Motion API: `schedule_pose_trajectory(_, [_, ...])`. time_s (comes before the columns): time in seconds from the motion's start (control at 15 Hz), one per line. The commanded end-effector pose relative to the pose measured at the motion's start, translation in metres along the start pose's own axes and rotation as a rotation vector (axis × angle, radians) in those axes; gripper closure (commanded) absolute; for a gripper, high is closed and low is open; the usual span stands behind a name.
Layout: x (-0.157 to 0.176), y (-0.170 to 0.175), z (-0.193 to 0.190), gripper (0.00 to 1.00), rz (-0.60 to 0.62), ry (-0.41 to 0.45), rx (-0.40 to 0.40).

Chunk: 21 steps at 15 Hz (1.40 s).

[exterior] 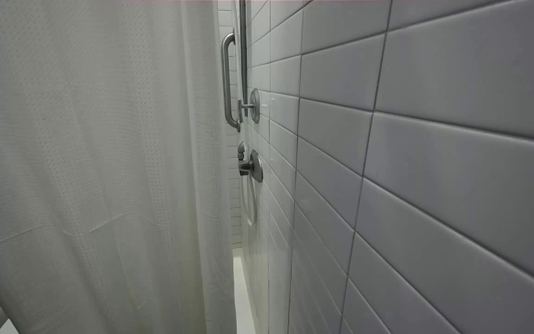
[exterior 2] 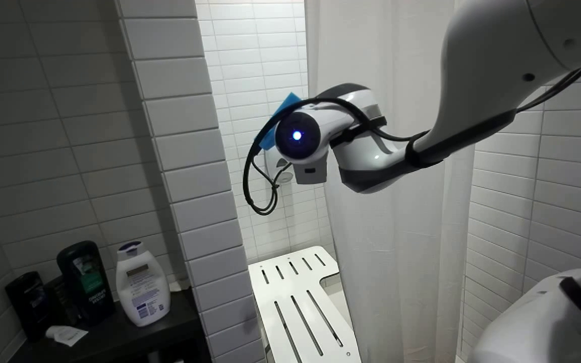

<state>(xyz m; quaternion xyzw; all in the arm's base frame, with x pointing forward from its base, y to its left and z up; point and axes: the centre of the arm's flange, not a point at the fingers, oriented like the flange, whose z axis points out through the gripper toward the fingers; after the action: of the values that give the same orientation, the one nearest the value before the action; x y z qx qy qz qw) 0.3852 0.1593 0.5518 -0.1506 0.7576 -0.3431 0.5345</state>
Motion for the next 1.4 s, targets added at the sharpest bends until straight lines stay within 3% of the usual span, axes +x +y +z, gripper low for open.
schedule_pose_trajectory(0.0, [0.026,0.032,-0.013,1.0,-0.052,0.041,-0.078])
schedule_pose_trajectory(0.6, [0.038,0.051,-0.041,1.0,-0.185,0.006,-0.105])
schedule_pose_trajectory(0.73, [0.038,0.042,-0.039,1.0,-0.173,-0.005,-0.087])
schedule_pose_trajectory(0.8, [0.004,0.014,-0.039,1.0,-0.141,-0.058,-0.016])
schedule_pose_trajectory(0.87, [0.003,0.01,-0.04,0.99,-0.138,-0.063,-0.005])
schedule_pose_trajectory(1.33, [0.002,0.009,-0.041,1.0,-0.134,-0.064,-0.003])
